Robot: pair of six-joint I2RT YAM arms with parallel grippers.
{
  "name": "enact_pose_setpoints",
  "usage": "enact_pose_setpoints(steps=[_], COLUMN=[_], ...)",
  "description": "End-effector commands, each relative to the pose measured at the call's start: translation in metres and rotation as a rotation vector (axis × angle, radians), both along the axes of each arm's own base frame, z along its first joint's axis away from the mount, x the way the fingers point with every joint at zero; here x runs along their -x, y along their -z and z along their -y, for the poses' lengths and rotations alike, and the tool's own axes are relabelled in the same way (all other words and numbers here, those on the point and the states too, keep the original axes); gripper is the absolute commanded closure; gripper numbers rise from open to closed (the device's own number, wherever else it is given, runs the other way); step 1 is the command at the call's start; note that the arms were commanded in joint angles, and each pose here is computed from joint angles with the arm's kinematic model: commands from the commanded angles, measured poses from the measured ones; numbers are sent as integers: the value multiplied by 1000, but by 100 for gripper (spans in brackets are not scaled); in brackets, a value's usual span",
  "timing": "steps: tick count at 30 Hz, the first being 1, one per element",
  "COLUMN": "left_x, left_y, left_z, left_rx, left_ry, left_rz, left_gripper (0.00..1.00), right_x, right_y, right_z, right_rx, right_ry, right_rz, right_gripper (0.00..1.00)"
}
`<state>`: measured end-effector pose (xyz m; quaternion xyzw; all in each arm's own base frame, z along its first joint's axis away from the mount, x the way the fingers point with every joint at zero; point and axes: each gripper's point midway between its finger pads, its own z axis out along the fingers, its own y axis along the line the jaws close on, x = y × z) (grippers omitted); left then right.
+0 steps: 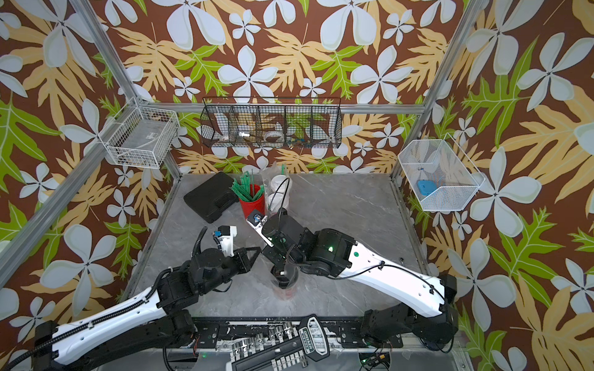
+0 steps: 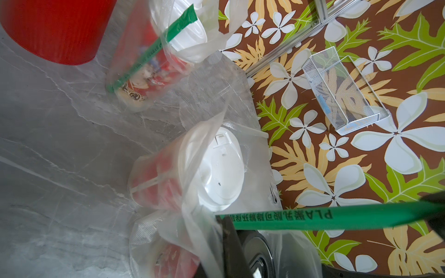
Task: Pack milk tea into plastic carrier bags
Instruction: Place the straw in the plastic carrier bag.
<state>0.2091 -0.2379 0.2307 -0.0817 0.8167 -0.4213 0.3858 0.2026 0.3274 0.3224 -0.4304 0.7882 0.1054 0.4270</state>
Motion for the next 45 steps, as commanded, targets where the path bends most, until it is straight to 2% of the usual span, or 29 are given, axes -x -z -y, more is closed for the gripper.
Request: enact_pose_setpoints(steps=[1,17,30,33,34,35,38,43,45], left_x=[-1,-2,-2,-1,-2,-2,-2,-1,-1], left_y=[-12,-11,-7,-6,-5,-5,-3,3,5], left_z=[3,4,3,3,3,2,2,0,-1], left_rx=[31,30,27,25,23,23,17,7,3], left_ry=[5,1,0,1,0,-1,-2,-5,-7], left_rz=[22,21,13,12,11,11,10,6,4], left_gripper=[100,100,100,100,100,100,100,100,100], right_x=[0,9,8,6,6,6,4,0,-5], right_y=[3,45,96,102,101,97,79,27,6], right_z=[-5,-8,2,4,4,4,4,1,-2], right_rx=[2,-66,-20,-1,3,2,-21,-112,-145], right_ry=[-14,-8,60,74,76,78,80,52,42], right_rz=[6,-74,-129,-137,-138,-136,-114,-31,8], right_gripper=[100,100,98,82,72,62,45,28,26])
